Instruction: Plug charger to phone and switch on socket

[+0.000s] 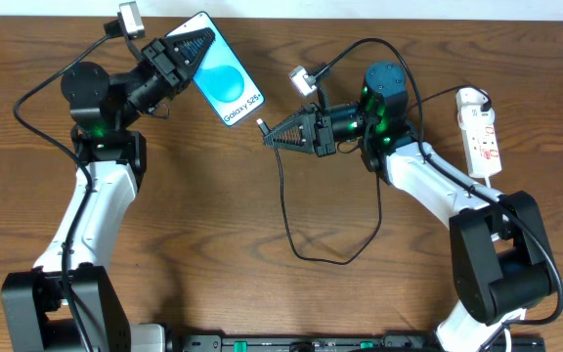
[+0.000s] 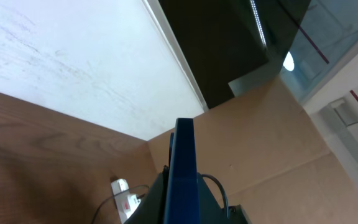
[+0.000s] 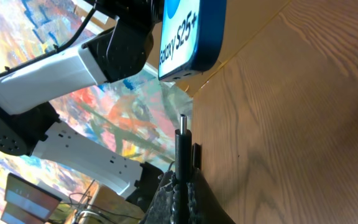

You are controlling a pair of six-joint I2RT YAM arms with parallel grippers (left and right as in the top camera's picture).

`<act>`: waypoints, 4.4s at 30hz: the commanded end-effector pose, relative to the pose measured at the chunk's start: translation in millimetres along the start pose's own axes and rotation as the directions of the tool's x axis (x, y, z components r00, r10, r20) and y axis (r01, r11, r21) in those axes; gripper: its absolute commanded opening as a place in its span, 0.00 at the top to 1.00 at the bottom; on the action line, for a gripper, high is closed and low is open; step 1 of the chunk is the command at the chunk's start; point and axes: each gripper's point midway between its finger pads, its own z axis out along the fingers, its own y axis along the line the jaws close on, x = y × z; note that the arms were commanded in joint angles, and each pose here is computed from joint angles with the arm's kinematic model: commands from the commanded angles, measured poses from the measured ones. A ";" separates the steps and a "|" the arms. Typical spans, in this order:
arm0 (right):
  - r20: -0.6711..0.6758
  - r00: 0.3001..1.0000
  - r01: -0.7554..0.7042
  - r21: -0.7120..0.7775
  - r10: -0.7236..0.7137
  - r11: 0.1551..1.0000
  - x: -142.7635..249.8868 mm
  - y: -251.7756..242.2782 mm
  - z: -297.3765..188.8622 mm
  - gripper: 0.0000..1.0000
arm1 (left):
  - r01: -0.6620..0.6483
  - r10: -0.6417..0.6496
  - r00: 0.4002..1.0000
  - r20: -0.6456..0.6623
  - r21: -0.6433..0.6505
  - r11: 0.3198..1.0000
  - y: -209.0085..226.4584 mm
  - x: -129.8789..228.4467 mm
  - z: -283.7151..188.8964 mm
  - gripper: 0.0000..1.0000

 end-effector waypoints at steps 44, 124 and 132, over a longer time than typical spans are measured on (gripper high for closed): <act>0.028 0.999 -0.027 0.000 0.027 1.000 -11.1 5.6 -0.7 0.99 | -0.021 0.023 0.999 -0.030 0.064 0.998 -31.1 14.8 16.4 0.93; 0.044 0.999 -0.012 0.009 0.012 1.000 -15.2 5.0 -4.9 0.99 | -0.016 0.029 0.991 -0.128 0.098 0.995 -37.8 35.6 18.8 0.93; 0.044 0.999 -0.012 0.009 0.012 1.000 -15.2 5.0 -4.9 0.99 | -0.014 0.043 0.973 -0.227 0.130 0.991 -42.6 52.7 15.1 0.93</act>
